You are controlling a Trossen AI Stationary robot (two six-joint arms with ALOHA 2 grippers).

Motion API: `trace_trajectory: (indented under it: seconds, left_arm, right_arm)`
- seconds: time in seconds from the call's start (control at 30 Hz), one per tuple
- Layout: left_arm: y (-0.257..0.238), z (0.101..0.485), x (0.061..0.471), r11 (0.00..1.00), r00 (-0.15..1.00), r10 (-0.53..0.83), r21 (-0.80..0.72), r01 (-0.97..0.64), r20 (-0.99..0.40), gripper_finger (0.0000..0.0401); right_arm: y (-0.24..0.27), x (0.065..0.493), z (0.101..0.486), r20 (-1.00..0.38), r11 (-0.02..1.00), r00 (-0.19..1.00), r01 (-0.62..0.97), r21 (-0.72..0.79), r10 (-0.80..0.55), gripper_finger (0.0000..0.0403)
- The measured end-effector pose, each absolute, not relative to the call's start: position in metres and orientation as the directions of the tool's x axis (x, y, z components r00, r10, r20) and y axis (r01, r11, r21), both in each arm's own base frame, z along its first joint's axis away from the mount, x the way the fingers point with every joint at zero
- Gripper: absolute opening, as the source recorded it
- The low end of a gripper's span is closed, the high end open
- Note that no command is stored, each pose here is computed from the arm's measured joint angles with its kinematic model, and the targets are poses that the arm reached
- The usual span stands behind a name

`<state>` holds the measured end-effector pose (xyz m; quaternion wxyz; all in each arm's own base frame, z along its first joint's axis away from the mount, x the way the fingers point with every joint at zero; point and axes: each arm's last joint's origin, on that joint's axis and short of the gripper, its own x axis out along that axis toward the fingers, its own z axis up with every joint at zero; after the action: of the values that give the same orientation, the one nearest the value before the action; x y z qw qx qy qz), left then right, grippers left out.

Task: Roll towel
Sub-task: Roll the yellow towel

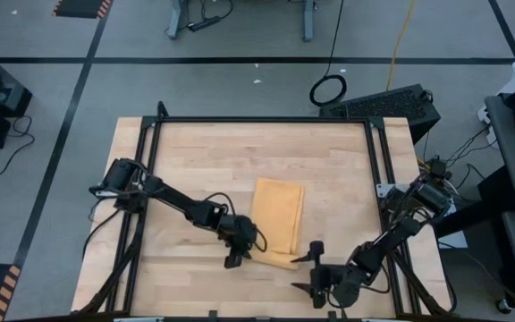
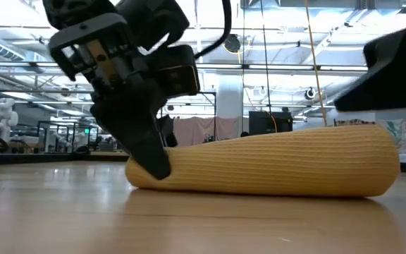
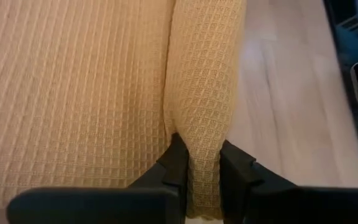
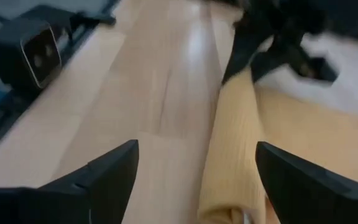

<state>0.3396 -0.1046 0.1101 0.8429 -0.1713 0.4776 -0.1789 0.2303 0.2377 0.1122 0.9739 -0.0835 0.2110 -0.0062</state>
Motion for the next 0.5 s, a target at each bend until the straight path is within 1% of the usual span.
trace_trajectory:
  seconds: [0.13, 0.27, 0.37, 0.5]
  left_arm:
    - [-0.095, 0.110, 0.342, 0.853, 0.475, -0.488, -0.515, 0.081, -0.733, 0.0057]
    - [-0.089, 0.110, 0.343, 0.838, 0.476, -0.490, -0.545, 0.027, -0.730, 0.0057]
    - [-0.088, 0.110, 0.344, 0.829, 0.474, -0.499, -0.559, 0.018, -0.725, 0.0057]
    - [-0.087, 0.110, 0.344, 0.820, 0.472, -0.504, -0.573, -0.002, -0.723, 0.0058]
  right_arm:
    - [0.240, 0.237, 0.107, -0.358, 0.979, 0.932, -0.024, -0.204, -0.052, 0.0313]
    - [0.240, 0.244, 0.093, -0.345, 0.981, 0.938, -0.032, -0.191, -0.037, 0.0313]
    - [0.237, 0.246, 0.079, -0.355, 0.979, 0.933, -0.008, -0.203, -0.066, 0.0313]
    - [0.235, 0.248, 0.073, -0.326, 0.977, 0.936, 0.074, -0.199, -0.137, 0.0313]
